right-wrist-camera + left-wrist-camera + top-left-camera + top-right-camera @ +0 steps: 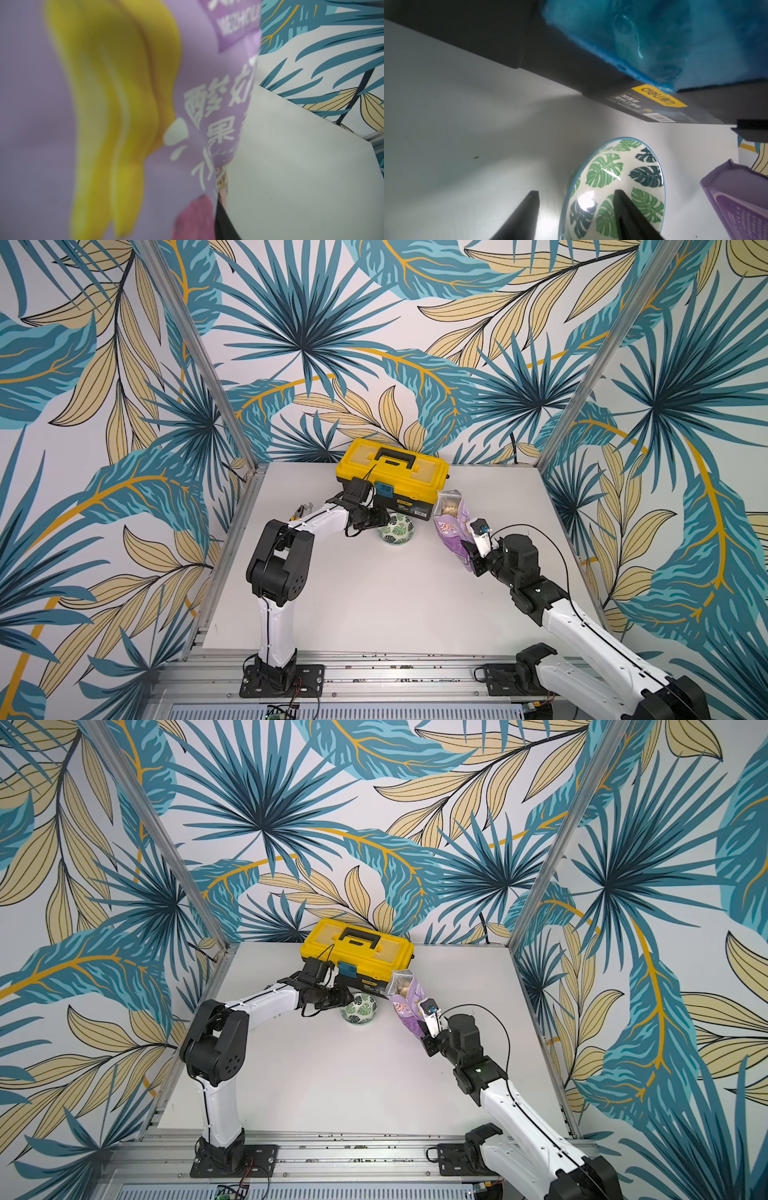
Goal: Pour the oats into the breakfast bowl
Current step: Move the bowl to the center of the board.
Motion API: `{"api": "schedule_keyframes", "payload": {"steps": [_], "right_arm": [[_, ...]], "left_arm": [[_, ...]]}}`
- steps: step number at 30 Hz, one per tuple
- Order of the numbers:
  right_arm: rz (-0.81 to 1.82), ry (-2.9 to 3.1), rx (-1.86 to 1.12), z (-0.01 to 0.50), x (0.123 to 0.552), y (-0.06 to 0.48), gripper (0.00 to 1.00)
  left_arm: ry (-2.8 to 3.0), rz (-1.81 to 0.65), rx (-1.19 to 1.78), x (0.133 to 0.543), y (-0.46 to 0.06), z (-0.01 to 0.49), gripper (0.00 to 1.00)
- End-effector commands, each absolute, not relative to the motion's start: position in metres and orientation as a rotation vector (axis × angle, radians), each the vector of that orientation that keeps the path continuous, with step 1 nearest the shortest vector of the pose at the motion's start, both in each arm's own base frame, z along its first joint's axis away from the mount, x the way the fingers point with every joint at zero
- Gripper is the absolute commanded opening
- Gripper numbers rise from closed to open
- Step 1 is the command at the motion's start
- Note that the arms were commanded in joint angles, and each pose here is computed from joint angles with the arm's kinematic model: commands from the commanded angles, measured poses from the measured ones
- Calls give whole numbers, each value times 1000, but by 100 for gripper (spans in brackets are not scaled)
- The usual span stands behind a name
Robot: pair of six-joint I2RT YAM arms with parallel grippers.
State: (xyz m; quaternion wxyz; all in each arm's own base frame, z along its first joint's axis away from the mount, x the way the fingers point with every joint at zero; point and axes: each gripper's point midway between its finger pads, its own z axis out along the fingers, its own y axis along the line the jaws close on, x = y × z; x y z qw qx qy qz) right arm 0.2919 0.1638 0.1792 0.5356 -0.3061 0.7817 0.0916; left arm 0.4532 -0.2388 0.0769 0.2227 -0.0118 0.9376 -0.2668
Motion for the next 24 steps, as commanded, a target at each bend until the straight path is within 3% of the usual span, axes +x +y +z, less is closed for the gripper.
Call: {"api": "schedule_keyframes", "payload": {"steps": [1,14,24], "right_arm": [[241,1651,-669,246,305,173,0],[147,1703,-717,238,310,166,0],[110,1685,-812,240,307,171,0]], "left_arm": [[2564,-766,18,462,-244,79,51],[2585,-765,44,444,-239,74,3],[2578,-764,22,405,-225,91,0]]}}
